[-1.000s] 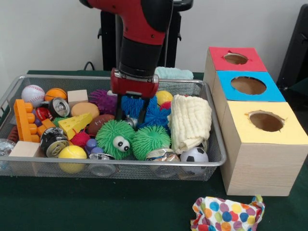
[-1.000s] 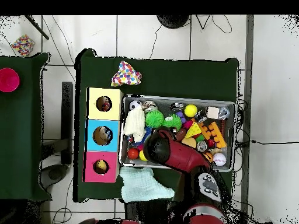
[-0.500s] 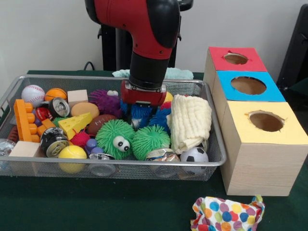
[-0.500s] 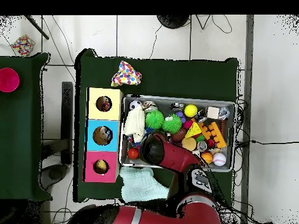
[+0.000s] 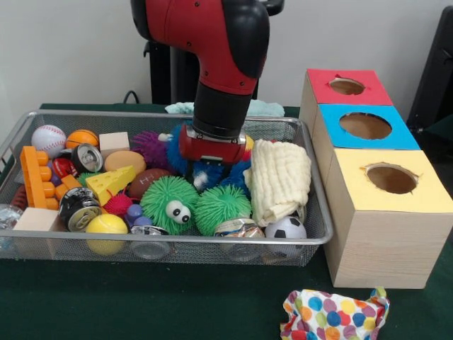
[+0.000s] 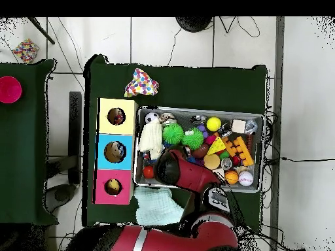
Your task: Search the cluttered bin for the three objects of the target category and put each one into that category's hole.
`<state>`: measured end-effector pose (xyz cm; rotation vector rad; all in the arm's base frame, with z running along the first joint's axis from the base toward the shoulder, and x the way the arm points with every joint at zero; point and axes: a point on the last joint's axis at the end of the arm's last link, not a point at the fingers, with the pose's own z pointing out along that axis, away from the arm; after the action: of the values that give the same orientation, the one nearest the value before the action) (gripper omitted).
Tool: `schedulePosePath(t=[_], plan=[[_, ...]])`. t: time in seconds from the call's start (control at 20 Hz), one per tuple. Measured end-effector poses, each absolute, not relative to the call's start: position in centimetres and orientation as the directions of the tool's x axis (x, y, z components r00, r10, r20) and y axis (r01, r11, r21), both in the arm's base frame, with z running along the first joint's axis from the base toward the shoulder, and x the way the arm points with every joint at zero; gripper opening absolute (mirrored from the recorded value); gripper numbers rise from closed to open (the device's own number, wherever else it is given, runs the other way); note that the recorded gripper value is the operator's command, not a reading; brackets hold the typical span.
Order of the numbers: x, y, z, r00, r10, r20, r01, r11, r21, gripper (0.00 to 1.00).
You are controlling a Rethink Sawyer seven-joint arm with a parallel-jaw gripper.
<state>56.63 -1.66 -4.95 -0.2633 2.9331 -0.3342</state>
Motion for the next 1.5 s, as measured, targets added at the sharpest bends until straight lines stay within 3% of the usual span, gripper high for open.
schedulePosePath(t=[0.65,1.5], plan=[[56.6,-2.8,-5.8,-0.953,-0.215,-0.212,-0.147,0.944,-0.296,1.0],[55.4,-1.9,-4.3,-0.945,-0.278,-0.172,-0.196,0.903,-0.383,1.0]])
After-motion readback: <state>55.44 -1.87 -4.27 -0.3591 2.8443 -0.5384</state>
